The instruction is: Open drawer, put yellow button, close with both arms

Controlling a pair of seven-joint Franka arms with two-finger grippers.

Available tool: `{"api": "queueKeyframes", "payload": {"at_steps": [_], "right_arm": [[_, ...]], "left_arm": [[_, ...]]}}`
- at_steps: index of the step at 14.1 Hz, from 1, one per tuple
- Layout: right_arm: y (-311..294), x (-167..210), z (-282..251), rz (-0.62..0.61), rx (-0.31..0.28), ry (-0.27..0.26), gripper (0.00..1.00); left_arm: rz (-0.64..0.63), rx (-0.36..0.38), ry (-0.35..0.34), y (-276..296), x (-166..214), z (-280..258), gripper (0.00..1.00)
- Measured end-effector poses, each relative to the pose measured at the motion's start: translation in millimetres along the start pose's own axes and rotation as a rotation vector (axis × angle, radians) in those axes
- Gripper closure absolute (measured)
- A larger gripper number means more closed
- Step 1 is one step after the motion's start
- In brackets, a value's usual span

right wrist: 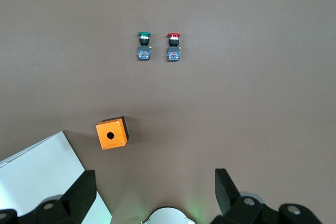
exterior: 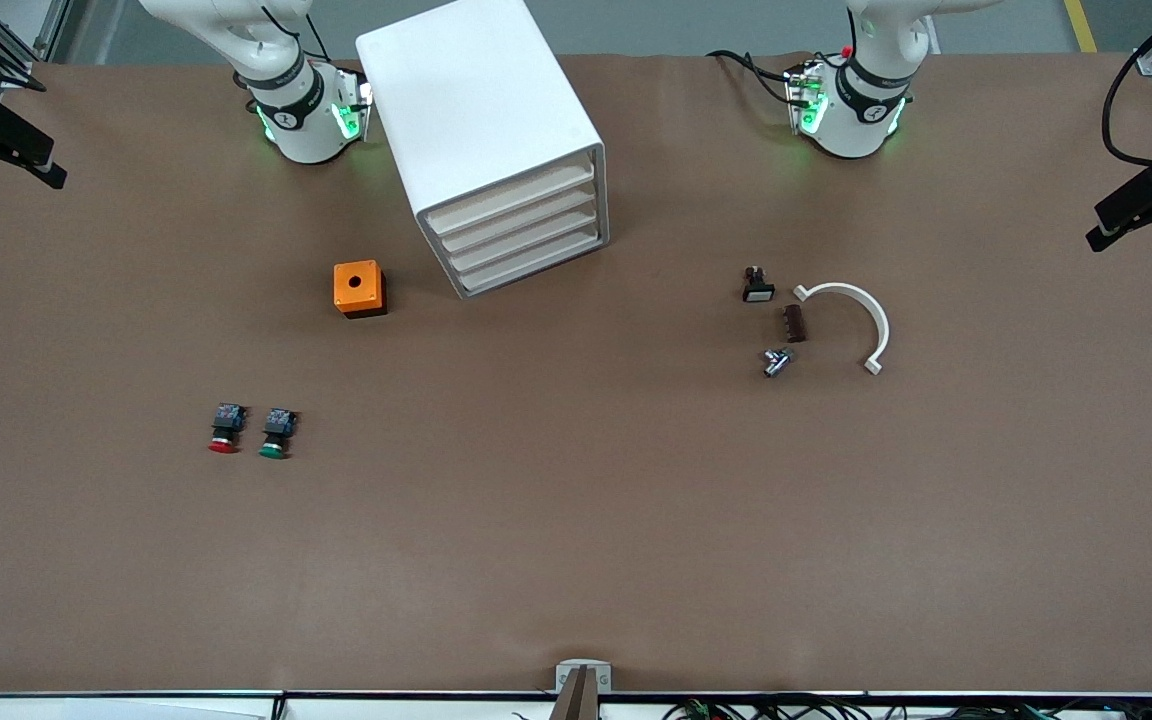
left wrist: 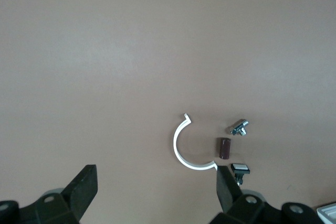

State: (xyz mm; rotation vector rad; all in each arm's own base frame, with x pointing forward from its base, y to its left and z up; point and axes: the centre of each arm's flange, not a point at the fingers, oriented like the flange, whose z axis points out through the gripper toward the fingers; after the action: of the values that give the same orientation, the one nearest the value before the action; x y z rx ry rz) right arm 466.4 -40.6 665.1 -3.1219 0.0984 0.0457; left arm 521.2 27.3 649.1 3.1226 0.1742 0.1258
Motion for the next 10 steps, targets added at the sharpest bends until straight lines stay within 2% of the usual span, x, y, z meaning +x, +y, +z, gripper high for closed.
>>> {"api": "queueKeyframes", "payload": {"at_steps": [5,10], "right_arm": [[3.0,0.0,1.3,0.006,0.001,-0.003,0.0],[2.8,0.0,1.5,0.005,0.001,-0.003,0.0]], "left_arm": [[0.007,-0.002,0.012,1.1,22.2,0.0,0.0],[0.038,-0.002,0.009,1.8,27.2,2.7,0.0]]}}
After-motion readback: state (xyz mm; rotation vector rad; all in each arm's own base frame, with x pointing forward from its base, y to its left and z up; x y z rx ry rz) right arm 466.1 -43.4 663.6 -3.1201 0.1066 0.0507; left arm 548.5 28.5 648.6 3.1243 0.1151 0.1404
